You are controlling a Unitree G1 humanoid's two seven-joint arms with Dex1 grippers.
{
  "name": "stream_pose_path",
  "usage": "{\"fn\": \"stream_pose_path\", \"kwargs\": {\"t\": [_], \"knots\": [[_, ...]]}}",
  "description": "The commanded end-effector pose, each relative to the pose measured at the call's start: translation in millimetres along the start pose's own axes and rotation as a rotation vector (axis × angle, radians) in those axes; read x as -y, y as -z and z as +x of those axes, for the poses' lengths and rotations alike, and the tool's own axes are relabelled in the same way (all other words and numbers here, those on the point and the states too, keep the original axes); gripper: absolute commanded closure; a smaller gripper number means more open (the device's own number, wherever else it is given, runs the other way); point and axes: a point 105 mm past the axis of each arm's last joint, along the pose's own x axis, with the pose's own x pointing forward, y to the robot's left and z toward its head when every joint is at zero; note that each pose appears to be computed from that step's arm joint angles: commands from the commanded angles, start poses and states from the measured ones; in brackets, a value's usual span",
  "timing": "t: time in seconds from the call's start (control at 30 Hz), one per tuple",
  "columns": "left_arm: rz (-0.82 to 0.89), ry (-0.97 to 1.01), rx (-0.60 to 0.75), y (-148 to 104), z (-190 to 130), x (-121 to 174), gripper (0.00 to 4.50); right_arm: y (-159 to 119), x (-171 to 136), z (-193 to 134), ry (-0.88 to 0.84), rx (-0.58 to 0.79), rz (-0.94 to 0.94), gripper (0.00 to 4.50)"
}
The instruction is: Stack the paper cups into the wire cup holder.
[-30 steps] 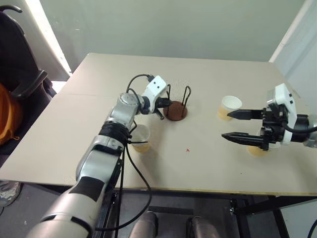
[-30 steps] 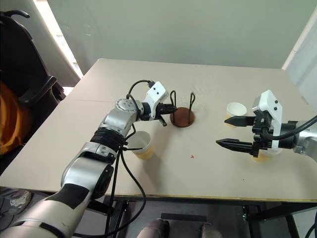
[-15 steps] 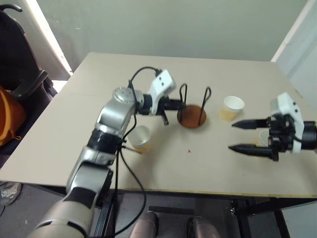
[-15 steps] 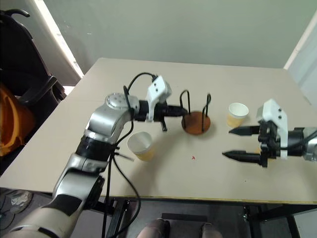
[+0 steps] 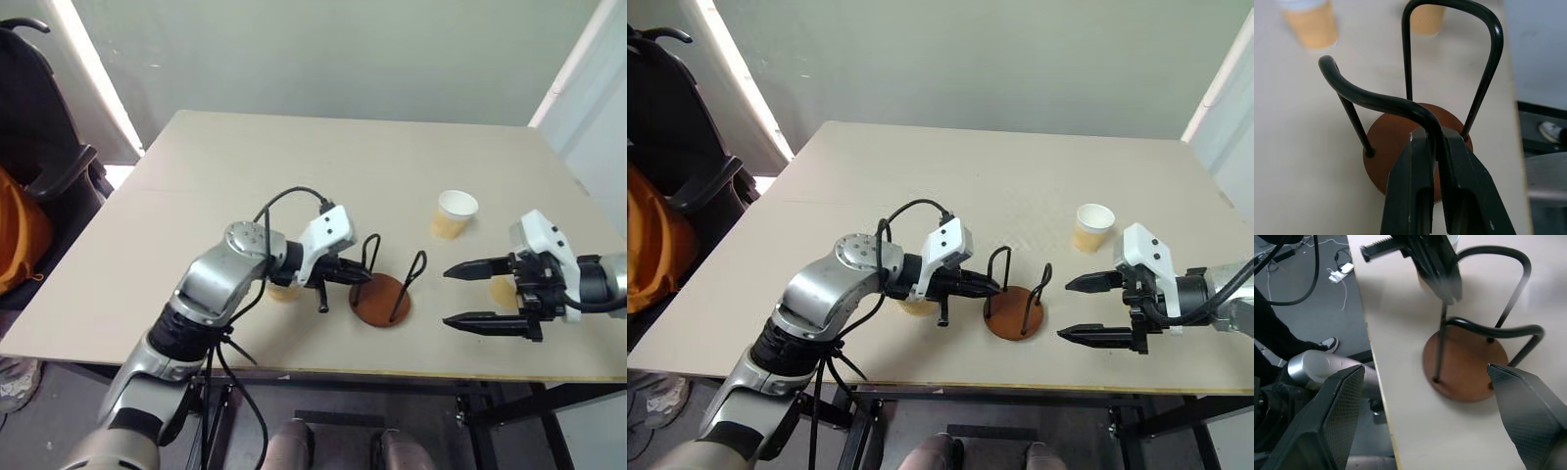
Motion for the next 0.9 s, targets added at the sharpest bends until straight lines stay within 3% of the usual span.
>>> {"fn": "stream_pose_path", "kwargs": {"t": [0.03, 0.1, 0.2, 0.5, 0.67, 0.9], "knots": [[0.008, -0.041, -0.004, -3.1, 3.3, -2.4, 4.47, -4.4, -1.2, -2.8, 0.008, -0.022, -0.052, 0.34], [0.010, -0.043, -0.004, -2.7, 5.5, -1.9, 4.47, -4.4, 0.8, -3.2, 0.015, -0.022, -0.053, 0.34], [0.006, -0.049, -0.021, -0.4, 9.0, -1.8, 3.71, -4.0, 6.5, -3.9, 0.044, -0.025, -0.057, 0.34], [0.008, -0.031, -0.108, 7.5, 0.4, 7.5, 0.63, 0.7, 15.3, -8.7, 0.086, -0.059, -0.063, 0.34], [0.032, -0.086, -0.144, 7.9, -20.7, 2.4, 0.63, 3.6, 29.0, -26.1, 0.162, -0.102, -0.067, 0.34], [0.077, -0.254, -0.158, -2.1, -77.7, -33.9, 0.63, 34.6, 64.1, -73.0, 0.362, -0.335, -0.050, 0.34]]}}
